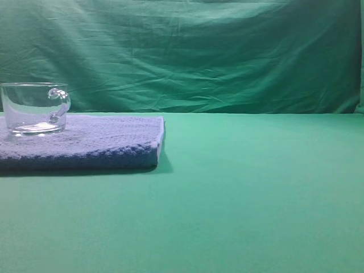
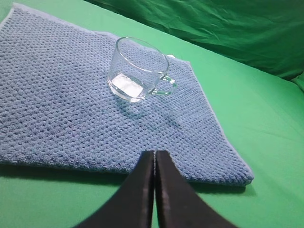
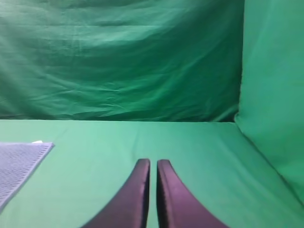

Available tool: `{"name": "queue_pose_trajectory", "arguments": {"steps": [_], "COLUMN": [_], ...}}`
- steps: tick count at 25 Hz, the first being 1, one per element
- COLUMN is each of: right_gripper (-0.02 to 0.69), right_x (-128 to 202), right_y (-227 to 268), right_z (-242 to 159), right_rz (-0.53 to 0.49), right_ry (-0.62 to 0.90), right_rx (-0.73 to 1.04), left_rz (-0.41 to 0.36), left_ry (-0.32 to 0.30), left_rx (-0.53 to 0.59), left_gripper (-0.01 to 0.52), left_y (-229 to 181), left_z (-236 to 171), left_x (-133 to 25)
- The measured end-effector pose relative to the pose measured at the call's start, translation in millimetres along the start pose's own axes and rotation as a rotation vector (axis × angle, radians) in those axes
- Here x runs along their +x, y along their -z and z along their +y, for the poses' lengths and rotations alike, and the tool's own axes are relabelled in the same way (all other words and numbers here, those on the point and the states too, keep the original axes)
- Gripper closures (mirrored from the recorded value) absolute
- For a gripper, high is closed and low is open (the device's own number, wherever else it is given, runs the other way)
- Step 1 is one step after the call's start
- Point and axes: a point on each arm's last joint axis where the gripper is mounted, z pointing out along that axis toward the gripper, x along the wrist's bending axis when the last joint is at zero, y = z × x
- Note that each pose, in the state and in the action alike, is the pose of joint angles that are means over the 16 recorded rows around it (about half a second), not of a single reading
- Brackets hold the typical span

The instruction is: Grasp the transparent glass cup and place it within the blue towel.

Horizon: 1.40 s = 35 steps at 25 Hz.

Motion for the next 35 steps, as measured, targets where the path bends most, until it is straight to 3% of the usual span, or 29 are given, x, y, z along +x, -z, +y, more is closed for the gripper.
{"name": "queue_pose_trajectory", "arguments": {"steps": [9, 35], "right_gripper": [0.665, 0.620], "right_x": [-1, -1], "right_y": [-6, -6], "right_z": [-29, -33], "right_rz": [-0.011, -0.011], "right_ry": [0.023, 0.060], "right_rx": [0.119, 0.160], "left_rz": [0.000, 0.000], "left_ry": [0.000, 0.000], "left_rx": [0.000, 0.000], "left_gripper": [0.514, 0.514], "left_y": [0, 0], "left_z": [0, 0], "left_x": [0.0, 0.0]}}
